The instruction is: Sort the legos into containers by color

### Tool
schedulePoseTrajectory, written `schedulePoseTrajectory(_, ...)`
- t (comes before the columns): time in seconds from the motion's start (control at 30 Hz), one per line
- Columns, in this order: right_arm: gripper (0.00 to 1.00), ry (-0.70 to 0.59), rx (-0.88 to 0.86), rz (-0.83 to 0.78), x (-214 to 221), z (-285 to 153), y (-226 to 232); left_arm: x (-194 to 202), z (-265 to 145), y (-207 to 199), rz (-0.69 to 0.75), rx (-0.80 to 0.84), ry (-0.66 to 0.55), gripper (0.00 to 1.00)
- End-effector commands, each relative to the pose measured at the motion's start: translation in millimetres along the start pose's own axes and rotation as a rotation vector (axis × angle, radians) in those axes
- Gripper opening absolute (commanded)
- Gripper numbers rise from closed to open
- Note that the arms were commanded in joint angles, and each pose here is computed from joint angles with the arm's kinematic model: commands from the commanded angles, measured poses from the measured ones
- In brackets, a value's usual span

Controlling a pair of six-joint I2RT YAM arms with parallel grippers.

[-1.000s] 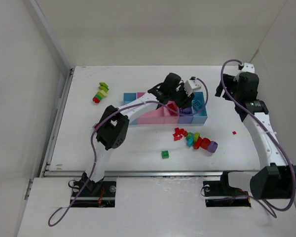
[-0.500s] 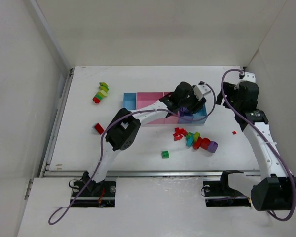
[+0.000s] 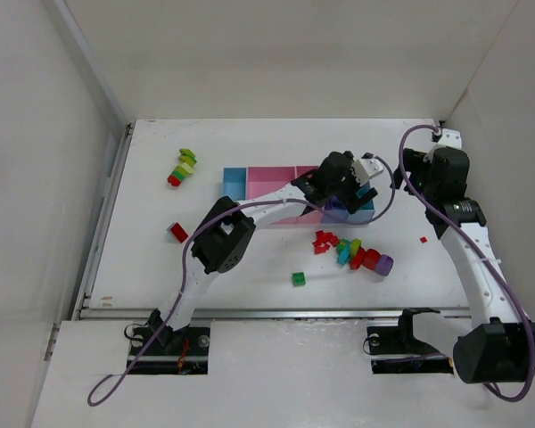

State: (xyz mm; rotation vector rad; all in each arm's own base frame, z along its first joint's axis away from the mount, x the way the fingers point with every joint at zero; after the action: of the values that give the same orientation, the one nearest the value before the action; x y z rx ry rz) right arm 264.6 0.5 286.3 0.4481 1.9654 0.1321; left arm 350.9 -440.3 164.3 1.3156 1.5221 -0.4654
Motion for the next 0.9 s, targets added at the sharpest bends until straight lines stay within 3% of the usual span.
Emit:
schedulePoseTrajectory(0.0, 0.86, -0.125, -0.048, -0.008, -26.3, -13.4, 8.4, -52.9, -44.4, 31.3, 0.078, -0.176, -0.004, 1.00)
schedulePoseTrajectory(0.07, 0.86, -0.145, -0.055, -0.005, -29.2, -19.6, 8.8, -67.5, -70.0, 41.4, 0.109, -0.259, 0.013, 1.00)
schedulePoseTrajectory(0.2, 0.96, -0.172, -0.095, -0.036, -32.3, -24.7, 10.5, -64.9, -124.9, 48.6, 0.174, -0.420, 0.123, 1.00)
schedulePoseTrajectory(0.33, 1.00, -0.202, -0.123, -0.102, -34.5, -28.6, 17.7, -61.7, -181.1, 52.2, 0.151, -0.416, 0.182, 1.00)
schedulePoseTrajectory(0.43, 1.00, -0.236, -0.113, -0.196, -37.3, -35.7, 31.7, -67.8, -225.9, 59.5, 0.049, -0.370, 0.110, 1.00)
schedulePoseTrajectory(0.53, 1.00, -0.253, -0.063, -0.238, -37.9, -53.9, 47.4, -59.4, -254.0, 64.3, -0.249, -0.409, 0.026, 1.00)
schedulePoseTrajectory(0.57, 1.00, -0.246, -0.053, -0.259, -34.9, -55.7, 49.5, -43.1, -253.4, 58.1, -0.256, -0.290, 0.025, 1.00)
schedulePoseTrajectory(0.67, 1.00, -0.218, -0.055, -0.284, -28.8, -69.6, 62.1, -5.9, -247.5, 23.2, -0.042, 0.030, 0.063, 1.00)
schedulePoseTrajectory(0.8, 1.00, -0.138, -0.093, -0.241, -14.9, -91.6, 75.4, 46.0, -252.8, -19.2, 0.145, 0.132, 0.201, 0.95)
schedulePoseTrajectory(0.87, 1.00, -0.077, -0.140, -0.230, -3.9, -98.8, 78.7, 66.1, -257.8, -20.0, 0.178, 0.118, 0.226, 0.91)
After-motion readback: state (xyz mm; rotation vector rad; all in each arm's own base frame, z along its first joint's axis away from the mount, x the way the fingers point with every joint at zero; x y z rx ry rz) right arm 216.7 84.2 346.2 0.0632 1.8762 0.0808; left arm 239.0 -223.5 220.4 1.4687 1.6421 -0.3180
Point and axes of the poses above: each gripper's point midway between its finger pads, its own z axis out along the fingers, its own y axis along the line the jaws close on, x = y × z, the point moved 10 cm from there along -z, back along the fingers, and after that the axes turned 12 degrees about z, right-handed, at the moved point
